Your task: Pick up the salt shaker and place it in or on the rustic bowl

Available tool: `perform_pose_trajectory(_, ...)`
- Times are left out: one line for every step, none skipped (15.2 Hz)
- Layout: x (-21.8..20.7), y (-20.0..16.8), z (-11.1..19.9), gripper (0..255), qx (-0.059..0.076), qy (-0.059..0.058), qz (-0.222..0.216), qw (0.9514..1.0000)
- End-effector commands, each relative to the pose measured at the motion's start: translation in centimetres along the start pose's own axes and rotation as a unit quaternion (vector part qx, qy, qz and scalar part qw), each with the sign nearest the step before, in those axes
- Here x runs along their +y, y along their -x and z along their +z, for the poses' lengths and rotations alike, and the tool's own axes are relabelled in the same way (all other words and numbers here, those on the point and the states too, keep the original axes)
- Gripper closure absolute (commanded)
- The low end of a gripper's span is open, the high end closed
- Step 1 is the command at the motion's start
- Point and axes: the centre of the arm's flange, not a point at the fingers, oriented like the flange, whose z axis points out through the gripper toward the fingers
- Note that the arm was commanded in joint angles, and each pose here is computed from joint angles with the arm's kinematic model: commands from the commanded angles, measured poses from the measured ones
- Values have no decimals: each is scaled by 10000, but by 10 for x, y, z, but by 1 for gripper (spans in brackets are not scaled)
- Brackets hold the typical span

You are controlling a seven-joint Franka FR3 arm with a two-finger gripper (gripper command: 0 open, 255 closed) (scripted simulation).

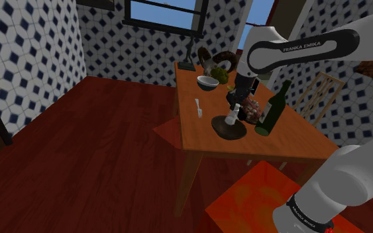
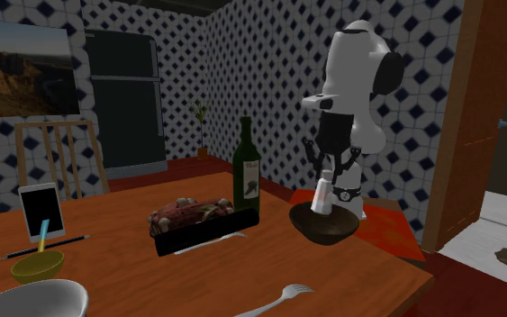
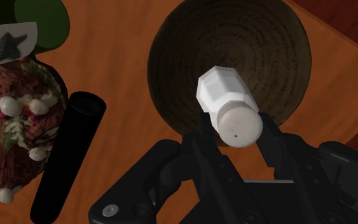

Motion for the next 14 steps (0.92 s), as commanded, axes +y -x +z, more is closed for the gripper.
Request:
perform_pose_trajectory(0,1,10,255,3,0,0,10000)
perform_pose_trajectory(-1,1,14,255,3,0,0,10000)
perform_pose_trajectory(-1,1,14,255,3,0,0,10000)
perform_pose_trajectory(-1,1,14,255,3,0,0,10000)
perform_pose_trajectory(-1,1,14,255,3,0,0,10000)
perform_pose_trajectory(-1,1,14,255,3,0,0,10000)
perform_pose_trajectory(-1,1,14,255,3,0,0,10000)
perform_pose_trajectory(-1,1,14,255,3,0,0,10000)
perform_pose_trajectory(-1,1,14,255,3,0,0,10000)
perform_pose_trajectory(-1,1,14,255,3,0,0,10000)
perform_pose_trajectory(-1,1,14,0,3,0,0,10000)
perform_pose_trajectory(-1,1,14,0,3,0,0,10000)
perform_pose_trajectory(-1,1,14,0,3,0,0,10000)
perform_pose_trajectory(-1,1,14,0,3,0,0,10000)
